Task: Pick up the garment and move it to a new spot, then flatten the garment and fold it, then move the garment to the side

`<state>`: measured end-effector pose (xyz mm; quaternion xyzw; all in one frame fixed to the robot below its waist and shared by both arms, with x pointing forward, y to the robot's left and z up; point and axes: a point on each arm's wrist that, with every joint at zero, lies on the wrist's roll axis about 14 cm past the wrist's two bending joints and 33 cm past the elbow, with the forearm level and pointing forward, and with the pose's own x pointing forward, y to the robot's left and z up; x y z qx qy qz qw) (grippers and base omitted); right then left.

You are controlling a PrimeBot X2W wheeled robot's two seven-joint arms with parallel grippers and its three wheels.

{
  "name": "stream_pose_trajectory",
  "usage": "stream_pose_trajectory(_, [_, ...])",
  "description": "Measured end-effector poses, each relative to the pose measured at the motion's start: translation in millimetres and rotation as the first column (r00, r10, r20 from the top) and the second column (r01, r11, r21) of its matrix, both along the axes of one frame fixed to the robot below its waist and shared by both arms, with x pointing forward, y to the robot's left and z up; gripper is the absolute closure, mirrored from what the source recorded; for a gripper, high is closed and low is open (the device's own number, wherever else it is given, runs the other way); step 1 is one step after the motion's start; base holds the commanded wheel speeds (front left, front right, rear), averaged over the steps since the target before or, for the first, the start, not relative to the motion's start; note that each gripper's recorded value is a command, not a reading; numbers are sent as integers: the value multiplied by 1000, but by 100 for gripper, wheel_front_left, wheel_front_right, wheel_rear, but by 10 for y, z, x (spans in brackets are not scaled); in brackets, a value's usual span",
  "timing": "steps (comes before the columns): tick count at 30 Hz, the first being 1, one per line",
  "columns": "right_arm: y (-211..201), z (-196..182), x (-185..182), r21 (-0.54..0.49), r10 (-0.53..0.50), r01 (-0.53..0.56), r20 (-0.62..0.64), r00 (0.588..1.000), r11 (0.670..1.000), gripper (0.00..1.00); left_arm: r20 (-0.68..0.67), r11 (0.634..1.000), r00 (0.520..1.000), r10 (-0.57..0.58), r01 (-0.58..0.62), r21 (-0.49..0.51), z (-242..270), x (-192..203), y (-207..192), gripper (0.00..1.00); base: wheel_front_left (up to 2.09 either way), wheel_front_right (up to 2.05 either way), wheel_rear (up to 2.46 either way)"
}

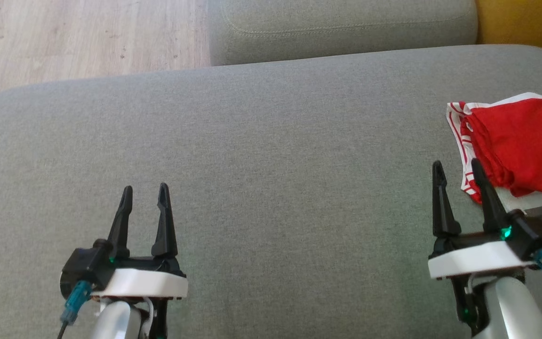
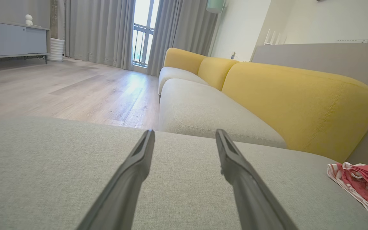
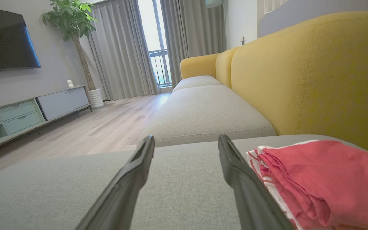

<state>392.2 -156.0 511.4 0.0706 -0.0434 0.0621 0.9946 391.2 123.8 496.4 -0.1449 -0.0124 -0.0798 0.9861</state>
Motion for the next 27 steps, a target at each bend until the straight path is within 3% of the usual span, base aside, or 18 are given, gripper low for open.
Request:
stream_pose_trajectory(17, [2, -23, -37, -5, 1, -1, -7, 1000, 1000, 0, 7, 999, 999, 34, -34, -17, 40, -8, 74, 0, 0, 0, 0])
stream_pose_trajectory(18, [3, -31, -39, -5, 1, -1, -9, 1000, 1000, 100, 2, 999, 999, 36, -36, -24, 27, -12, 79, 100, 0, 0, 0])
stream_pose_trajectory(24, [-26, -499, -245, -1, -10, 10, -157, 987, 1000, 100, -148, 999, 988, 39, -40, -6, -452, -243, 95, 100, 0, 0, 0])
stream_pose_trajectory(27, [-43, -549, -284, 31, -17, 22, -177, 984, 999, 100, -174, 998, 984, 46, -53, -34, -508, -281, 112, 100, 0, 0, 0])
